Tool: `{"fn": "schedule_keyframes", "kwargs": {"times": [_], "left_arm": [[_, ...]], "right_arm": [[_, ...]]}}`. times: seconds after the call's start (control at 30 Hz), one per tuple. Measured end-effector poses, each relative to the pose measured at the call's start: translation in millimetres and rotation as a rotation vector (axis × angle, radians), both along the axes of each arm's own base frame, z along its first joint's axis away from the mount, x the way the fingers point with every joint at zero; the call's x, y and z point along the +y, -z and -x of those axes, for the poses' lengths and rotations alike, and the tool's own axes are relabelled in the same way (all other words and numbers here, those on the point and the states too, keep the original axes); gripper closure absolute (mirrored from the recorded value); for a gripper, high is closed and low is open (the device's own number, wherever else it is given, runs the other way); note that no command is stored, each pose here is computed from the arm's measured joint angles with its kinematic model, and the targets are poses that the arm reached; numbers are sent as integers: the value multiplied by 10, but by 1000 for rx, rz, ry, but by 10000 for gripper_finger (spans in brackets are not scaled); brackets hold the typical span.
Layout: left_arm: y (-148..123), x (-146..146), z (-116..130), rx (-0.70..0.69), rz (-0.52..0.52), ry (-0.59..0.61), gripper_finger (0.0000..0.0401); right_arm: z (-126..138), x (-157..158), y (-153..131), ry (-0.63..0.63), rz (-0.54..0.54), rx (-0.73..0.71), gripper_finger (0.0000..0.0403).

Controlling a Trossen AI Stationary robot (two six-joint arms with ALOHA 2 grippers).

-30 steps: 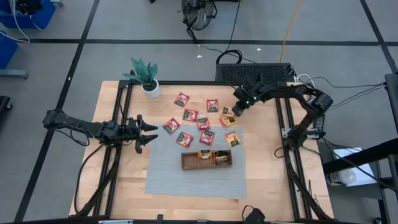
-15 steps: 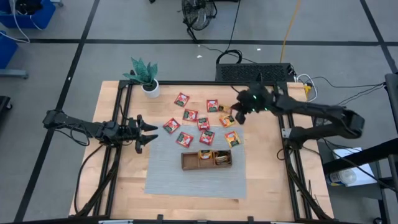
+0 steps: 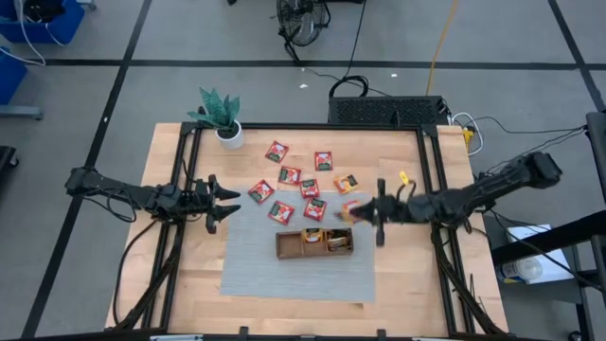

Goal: Pick & Place Tea
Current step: Put the yellow tea bag into the middle compartment of the wood organizer

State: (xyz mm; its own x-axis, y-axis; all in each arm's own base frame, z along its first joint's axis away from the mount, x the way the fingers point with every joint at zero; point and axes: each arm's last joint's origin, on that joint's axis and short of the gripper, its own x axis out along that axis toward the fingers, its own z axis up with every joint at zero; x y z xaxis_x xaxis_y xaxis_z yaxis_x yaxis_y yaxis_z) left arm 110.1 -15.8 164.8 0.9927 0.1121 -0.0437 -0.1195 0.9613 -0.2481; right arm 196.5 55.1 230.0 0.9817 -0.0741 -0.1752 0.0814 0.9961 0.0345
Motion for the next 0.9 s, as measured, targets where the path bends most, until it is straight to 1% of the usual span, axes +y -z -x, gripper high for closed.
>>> {"fn": "schedule_keyframes", "kwargs": {"times": [0.07, 0.17, 0.33, 0.4, 0.5, 0.6, 0.67, 0.73, 0.83, 0.9], "left_arm": [[0, 0, 0, 0, 0, 0, 196], [0, 0, 0, 0, 0, 0, 196], [0, 0, 0, 0, 0, 0, 196], [0, 0, 0, 0, 0, 0, 196], [0, 0, 0, 0, 0, 0, 196], [0, 0, 0, 0, 0, 0, 196], [0, 0, 0, 0, 0, 0, 196], [0, 0, 0, 0, 0, 0, 196], [0, 0, 0, 0, 0, 0, 196], [0, 0, 0, 0, 0, 0, 196]], "right_arm": [[-19, 133, -24, -11, 37, -26, 403], [-93, 270, -106, -34, 39, -44, 403], [-315, 420, -158, -91, 74, -3, 403], [-378, 450, -157, -91, 94, 7, 403], [-398, 445, -131, -79, 137, 30, 403], [-354, 396, -72, -68, 187, 123, 395], [-318, 376, -1, -62, 188, 204, 375], [-290, 371, 78, -61, 160, 281, 345], [-304, 406, 157, -144, 91, 338, 291], [-322, 429, 200, -176, 58, 358, 263]]}}
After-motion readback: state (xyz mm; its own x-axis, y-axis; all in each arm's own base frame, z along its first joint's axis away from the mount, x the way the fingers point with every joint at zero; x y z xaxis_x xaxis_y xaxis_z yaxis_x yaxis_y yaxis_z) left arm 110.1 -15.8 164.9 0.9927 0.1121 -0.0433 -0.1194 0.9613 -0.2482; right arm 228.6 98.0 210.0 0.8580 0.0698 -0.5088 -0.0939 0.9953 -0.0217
